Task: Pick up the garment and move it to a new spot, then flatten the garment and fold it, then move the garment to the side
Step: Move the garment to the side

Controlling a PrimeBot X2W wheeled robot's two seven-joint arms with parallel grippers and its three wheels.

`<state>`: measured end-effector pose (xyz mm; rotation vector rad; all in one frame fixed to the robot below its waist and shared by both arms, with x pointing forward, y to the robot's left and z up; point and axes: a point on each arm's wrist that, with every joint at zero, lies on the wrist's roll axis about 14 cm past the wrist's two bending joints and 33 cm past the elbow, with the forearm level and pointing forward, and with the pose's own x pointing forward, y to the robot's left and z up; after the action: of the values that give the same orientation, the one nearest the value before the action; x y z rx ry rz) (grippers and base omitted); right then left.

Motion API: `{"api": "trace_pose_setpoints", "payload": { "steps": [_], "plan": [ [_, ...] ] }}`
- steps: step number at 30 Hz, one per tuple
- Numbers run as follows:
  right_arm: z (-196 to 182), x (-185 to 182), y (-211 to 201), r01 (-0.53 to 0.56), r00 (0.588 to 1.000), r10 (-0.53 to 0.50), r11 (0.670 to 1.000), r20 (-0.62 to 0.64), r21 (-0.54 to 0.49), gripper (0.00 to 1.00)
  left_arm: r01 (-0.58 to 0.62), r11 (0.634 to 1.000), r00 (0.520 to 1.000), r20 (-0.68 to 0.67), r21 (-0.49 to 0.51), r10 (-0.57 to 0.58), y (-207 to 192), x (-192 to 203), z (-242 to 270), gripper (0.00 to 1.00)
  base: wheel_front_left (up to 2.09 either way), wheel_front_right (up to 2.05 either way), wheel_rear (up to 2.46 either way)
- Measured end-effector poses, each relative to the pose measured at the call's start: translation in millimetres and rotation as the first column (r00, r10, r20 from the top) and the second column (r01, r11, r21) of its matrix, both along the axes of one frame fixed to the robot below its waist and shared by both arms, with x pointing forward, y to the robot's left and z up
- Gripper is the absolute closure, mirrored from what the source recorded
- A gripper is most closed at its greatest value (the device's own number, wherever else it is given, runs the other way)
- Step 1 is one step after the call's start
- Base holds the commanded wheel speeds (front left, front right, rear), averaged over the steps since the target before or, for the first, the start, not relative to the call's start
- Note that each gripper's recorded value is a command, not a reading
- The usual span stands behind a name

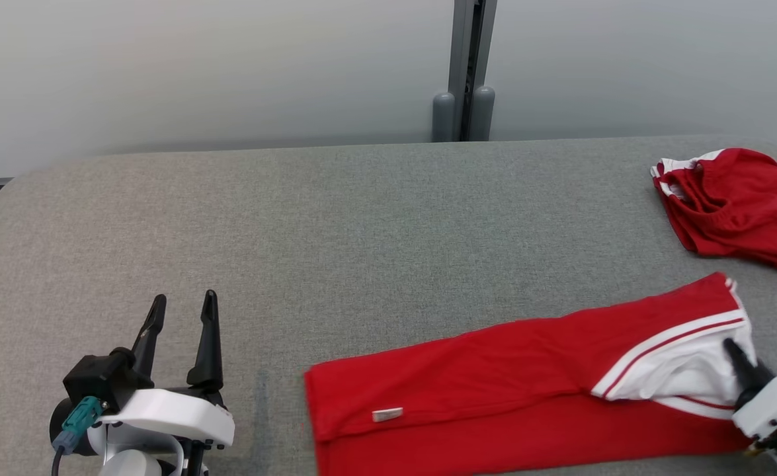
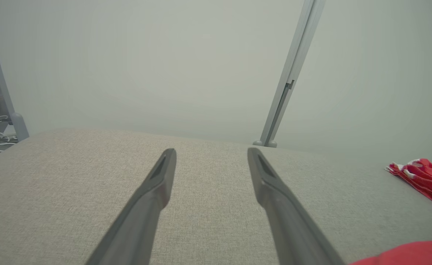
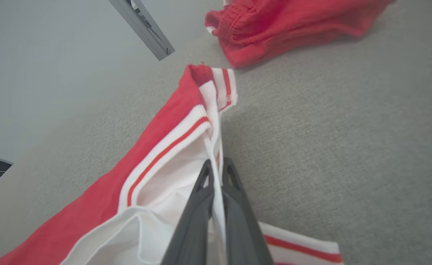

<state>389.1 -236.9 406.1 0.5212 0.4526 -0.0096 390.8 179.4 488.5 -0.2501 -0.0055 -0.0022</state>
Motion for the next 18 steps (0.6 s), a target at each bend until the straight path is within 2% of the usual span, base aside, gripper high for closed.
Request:
{"api": "trace_pose_setpoints", "payload": {
  "steps": [7,13,18],
  "plan": [
    [23,6,-23,0.019,0.998,-0.016,0.999,0.06,-0.045,1.0,0.004,1.0,1.0,0.013,-0.004,-0.004,-2,-1,4,0.0,0.0,0.0,0.0],
    [55,12,-3,-0.056,0.985,0.063,0.998,0.162,-0.042,1.0,0.003,1.0,1.0,0.009,-0.013,-0.002,-3,-8,2,0.0,0.0,0.0,0.0],
    [78,12,28,-0.16,0.962,0.164,0.986,0.216,-0.037,1.0,0.0,1.0,1.0,0.01,-0.011,0.0,-1,-12,2,0.0,0.0,0.0,0.0]
  ]
}}
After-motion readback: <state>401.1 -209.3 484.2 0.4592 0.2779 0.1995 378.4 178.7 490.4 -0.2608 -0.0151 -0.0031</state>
